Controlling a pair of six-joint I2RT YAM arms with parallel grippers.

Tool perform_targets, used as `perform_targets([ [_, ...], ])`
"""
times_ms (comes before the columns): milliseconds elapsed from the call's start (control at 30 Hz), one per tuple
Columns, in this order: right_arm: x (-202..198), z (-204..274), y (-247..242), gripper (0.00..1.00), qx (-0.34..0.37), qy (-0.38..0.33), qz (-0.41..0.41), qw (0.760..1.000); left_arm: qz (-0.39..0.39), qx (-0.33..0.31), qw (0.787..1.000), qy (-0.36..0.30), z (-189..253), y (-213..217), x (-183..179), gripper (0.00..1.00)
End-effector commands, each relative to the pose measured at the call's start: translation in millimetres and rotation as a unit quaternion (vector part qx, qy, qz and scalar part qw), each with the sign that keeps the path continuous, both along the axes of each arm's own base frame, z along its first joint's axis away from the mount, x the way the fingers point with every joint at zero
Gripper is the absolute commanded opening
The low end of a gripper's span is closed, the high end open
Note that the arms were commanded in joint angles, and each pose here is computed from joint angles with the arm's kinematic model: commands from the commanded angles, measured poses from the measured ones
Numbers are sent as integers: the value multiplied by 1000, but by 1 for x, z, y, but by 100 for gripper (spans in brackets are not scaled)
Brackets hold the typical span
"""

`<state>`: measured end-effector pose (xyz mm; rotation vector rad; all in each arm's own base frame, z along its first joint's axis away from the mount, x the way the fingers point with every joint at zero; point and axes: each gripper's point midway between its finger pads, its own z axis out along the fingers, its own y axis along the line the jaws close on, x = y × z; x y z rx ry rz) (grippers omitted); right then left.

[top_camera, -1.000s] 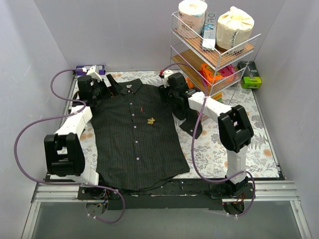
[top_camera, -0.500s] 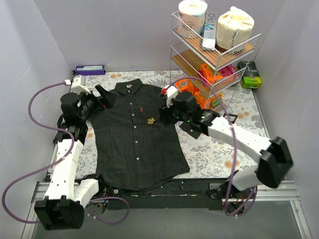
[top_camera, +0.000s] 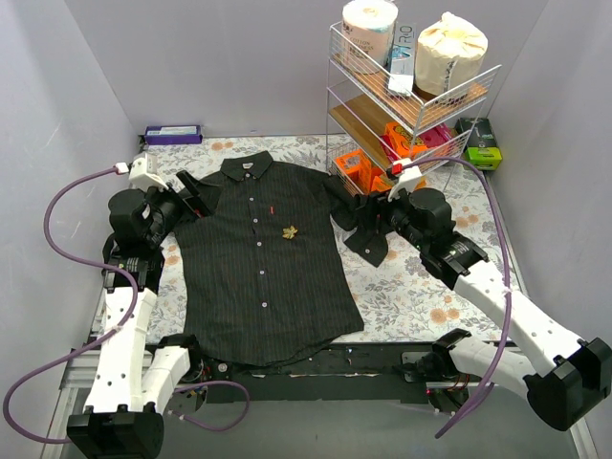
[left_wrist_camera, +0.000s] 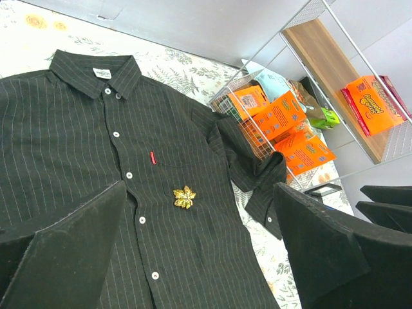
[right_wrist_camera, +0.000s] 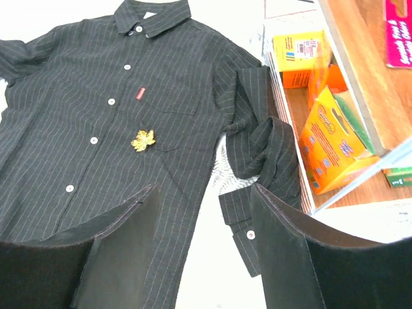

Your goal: Pin the brooch onto the clothing

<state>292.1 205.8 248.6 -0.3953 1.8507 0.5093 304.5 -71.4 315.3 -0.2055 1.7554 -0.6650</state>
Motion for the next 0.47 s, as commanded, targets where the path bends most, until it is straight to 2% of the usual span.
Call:
perform_targets([
  [0, 0, 12, -6, 66, 27, -12, -7, 1000, 2, 3, 1000, -9, 9, 1, -10, 98],
  [433, -4, 20, -12, 66, 33, -20, -14, 999, -6, 4, 1000, -9, 14, -2, -15, 98],
])
